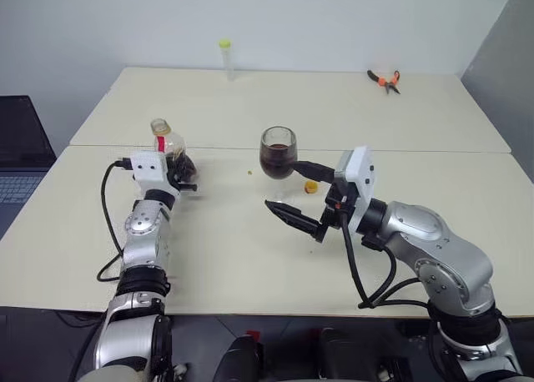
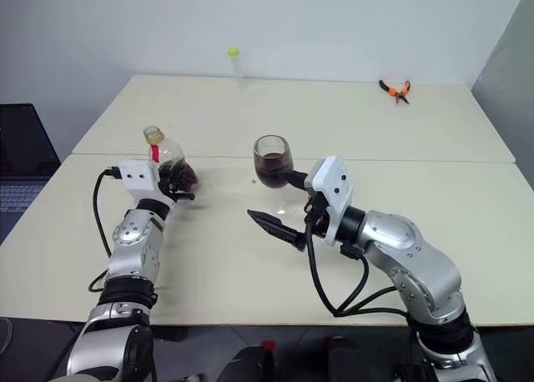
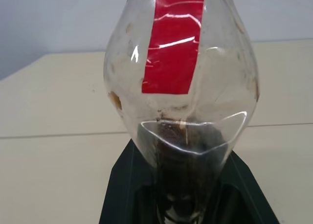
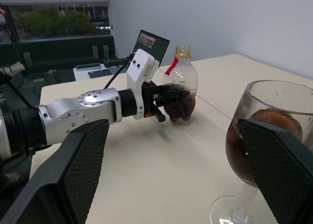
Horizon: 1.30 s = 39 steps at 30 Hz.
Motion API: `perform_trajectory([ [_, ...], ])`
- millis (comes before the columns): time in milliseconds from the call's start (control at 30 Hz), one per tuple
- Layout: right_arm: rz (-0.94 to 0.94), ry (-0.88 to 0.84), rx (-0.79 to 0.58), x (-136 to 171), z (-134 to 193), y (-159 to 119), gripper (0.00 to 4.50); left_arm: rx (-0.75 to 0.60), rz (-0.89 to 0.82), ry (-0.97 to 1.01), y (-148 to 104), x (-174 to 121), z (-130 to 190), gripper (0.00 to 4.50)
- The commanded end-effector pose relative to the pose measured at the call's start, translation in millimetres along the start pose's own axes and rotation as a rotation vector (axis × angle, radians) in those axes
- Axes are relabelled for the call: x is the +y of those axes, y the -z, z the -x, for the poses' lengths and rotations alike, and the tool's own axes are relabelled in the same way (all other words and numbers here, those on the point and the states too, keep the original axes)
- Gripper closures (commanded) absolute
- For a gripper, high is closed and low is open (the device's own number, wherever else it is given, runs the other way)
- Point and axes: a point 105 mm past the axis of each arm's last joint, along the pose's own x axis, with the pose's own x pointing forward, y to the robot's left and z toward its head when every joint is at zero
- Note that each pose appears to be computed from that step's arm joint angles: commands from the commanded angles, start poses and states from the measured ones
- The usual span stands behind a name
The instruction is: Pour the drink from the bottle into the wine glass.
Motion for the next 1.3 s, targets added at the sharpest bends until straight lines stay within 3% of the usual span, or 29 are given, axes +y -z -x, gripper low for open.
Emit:
perform_trajectory([
  [33, 0.035, -0.022, -0.049, 3.3, 1.2, -14.8, 0.00, -0.071, 0.009, -0.005, -17.3, 4.2, -6.3, 3.86],
  [100, 0.035, -0.023, -0.049, 4.0, 1.1, -14.2, 0.00, -0.071, 0.030, 0.000, -16.2, 3.8, -7.8, 3.86],
  [433, 0.035, -0.018, -0.033, 4.4, 3.9, -9.9, 0.00, -0.081, 0.044, 0.017, -12.8, 4.1, 2.4, 0.46],
  [500, 0.039, 0.002, -0.029, 2.2, 7.6, -8.2, 0.00, -0.086, 0.011, 0.009, -17.5, 6.4, 12.7, 0.04],
  [633, 0.038, 0.085, -0.026, -8.4, 19.2, 0.1, 0.00, -0.066, -0.058, -0.016, -27.8, 6.2, 38.3, 0.04],
  [733, 0.055, 0.250, 0.010, -30.1, 32.7, 25.7, 0.00, -0.059, -0.113, -0.073, -35.9, 7.2, 62.0, 0.04],
  [900, 0.051, 0.628, -0.035, -70.7, 64.5, 63.5, 0.00, -0.003, -0.128, -0.131, -23.9, 1.8, 90.8, 0.04],
  [1167, -0.022, 0.922, -0.021, -93.5, 95.0, 117.8, 0.00, 0.012, -0.100, -0.082, -15.8, -11.0, 85.4, 0.04],
  [1300, 0.005, 0.933, 0.011, -95.8, 101.9, 128.4, 0.00, 0.001, -0.110, -0.065, -15.4, -13.2, 82.6, 0.04],
])
